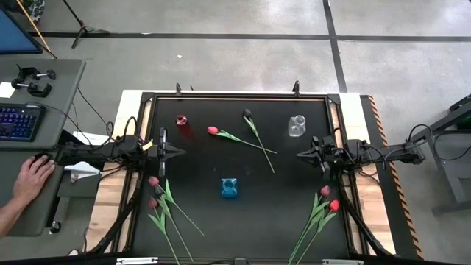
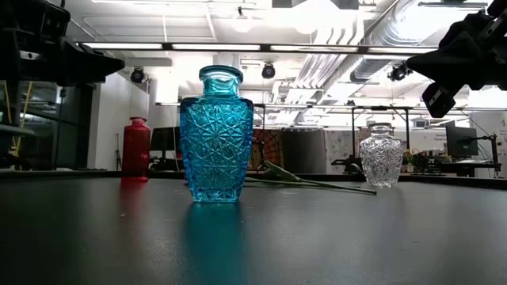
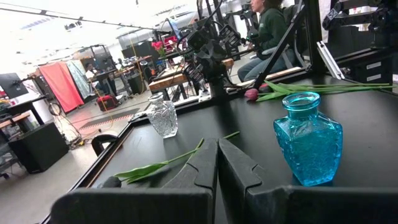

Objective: Sort flowers into vase by color

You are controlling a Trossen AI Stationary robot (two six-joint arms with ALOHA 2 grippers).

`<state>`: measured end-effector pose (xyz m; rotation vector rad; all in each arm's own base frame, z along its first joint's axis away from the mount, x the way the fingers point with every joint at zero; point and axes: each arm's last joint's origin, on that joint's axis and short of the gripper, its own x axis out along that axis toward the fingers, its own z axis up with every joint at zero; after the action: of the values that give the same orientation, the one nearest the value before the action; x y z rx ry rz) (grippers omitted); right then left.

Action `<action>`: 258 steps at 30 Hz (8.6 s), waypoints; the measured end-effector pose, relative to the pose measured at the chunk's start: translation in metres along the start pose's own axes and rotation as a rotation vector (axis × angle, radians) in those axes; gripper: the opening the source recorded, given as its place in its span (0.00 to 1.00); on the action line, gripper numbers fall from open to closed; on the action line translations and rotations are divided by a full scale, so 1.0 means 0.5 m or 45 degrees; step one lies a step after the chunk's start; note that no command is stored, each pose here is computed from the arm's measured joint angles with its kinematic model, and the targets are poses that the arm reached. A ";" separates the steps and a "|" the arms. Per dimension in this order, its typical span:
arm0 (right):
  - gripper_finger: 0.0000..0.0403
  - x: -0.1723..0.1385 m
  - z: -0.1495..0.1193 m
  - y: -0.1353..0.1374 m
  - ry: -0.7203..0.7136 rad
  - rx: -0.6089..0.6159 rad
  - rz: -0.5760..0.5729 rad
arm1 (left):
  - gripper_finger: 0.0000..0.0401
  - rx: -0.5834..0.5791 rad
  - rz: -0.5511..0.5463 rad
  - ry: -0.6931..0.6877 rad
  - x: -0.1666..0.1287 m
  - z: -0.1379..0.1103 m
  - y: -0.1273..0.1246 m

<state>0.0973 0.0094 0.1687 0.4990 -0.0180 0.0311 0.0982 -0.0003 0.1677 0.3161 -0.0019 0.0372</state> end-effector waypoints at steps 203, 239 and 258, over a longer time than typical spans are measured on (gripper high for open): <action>0.00 0.000 0.000 0.000 -0.001 0.000 0.000 | 0.00 -1.333 0.072 1.192 0.192 0.312 0.099; 0.00 0.000 0.000 0.000 0.000 0.000 0.000 | 0.10 0.315 -1.066 1.787 0.202 0.054 -0.255; 0.00 0.000 0.000 0.000 0.000 0.000 0.000 | 0.51 -1.097 0.072 1.842 0.199 0.195 -0.170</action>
<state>0.0973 0.0094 0.1687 0.4989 -0.0184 0.0314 0.2014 -0.1078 0.2348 -0.6279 1.3743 0.3041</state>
